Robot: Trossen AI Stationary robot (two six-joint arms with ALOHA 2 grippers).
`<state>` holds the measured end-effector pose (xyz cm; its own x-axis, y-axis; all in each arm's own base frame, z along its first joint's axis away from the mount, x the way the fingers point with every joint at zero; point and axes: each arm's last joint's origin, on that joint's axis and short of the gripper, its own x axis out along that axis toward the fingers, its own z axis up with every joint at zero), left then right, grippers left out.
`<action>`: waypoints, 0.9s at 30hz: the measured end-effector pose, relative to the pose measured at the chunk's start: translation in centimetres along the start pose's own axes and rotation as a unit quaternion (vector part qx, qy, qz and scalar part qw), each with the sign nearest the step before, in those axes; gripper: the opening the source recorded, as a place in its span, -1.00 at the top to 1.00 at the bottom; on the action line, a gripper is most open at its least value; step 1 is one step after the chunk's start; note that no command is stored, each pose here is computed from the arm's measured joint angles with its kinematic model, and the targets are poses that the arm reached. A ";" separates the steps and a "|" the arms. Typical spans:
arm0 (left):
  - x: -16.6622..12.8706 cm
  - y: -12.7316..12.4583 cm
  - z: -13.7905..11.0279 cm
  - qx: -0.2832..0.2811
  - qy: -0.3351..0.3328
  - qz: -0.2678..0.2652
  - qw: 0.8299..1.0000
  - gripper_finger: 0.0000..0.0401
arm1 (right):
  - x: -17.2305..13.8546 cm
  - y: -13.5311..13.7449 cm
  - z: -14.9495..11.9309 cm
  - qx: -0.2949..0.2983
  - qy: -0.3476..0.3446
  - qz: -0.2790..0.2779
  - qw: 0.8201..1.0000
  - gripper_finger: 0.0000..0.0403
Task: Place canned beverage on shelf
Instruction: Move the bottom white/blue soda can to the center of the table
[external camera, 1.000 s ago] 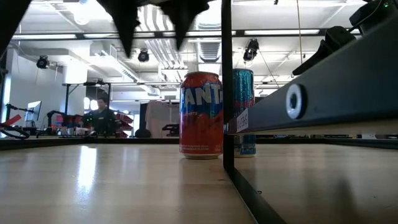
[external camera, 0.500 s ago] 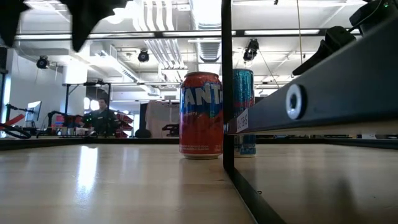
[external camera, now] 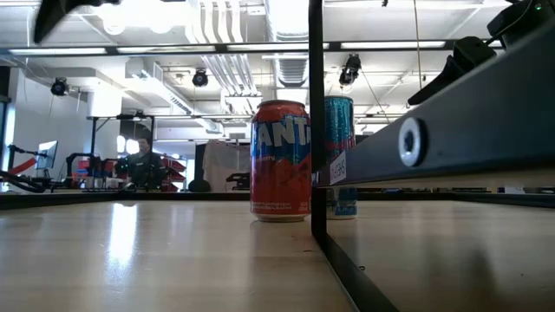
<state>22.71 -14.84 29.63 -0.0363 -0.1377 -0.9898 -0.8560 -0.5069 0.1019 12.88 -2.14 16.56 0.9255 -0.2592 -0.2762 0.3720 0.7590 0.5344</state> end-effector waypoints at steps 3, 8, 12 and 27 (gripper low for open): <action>-0.7 0.8 -0.8 -0.025 0.017 0.005 1.000 -0.99 | 0.0 0.0 0.0 0.000 0.000 0.000 1.000 -0.99; -1.5 2.4 -2.3 -0.063 0.037 0.016 0.997 -0.99 | 0.0 0.0 0.0 0.000 0.000 0.000 1.000 -0.99; -1.5 3.4 -3.8 -0.095 0.039 0.024 0.994 -0.99 | 0.0 0.0 0.0 0.000 0.000 0.000 1.000 -0.99; 2.2 3.9 -8.9 -0.134 -0.045 0.080 0.987 -0.99 | 0.0 0.0 0.0 0.000 0.000 0.000 1.000 -0.99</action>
<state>23.90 -24.70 28.76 -0.2158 -0.1642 -0.9625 -0.6688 -0.6934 0.2682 12.88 -2.15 16.56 0.9255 -0.2591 -0.2764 0.3720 0.7589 0.5344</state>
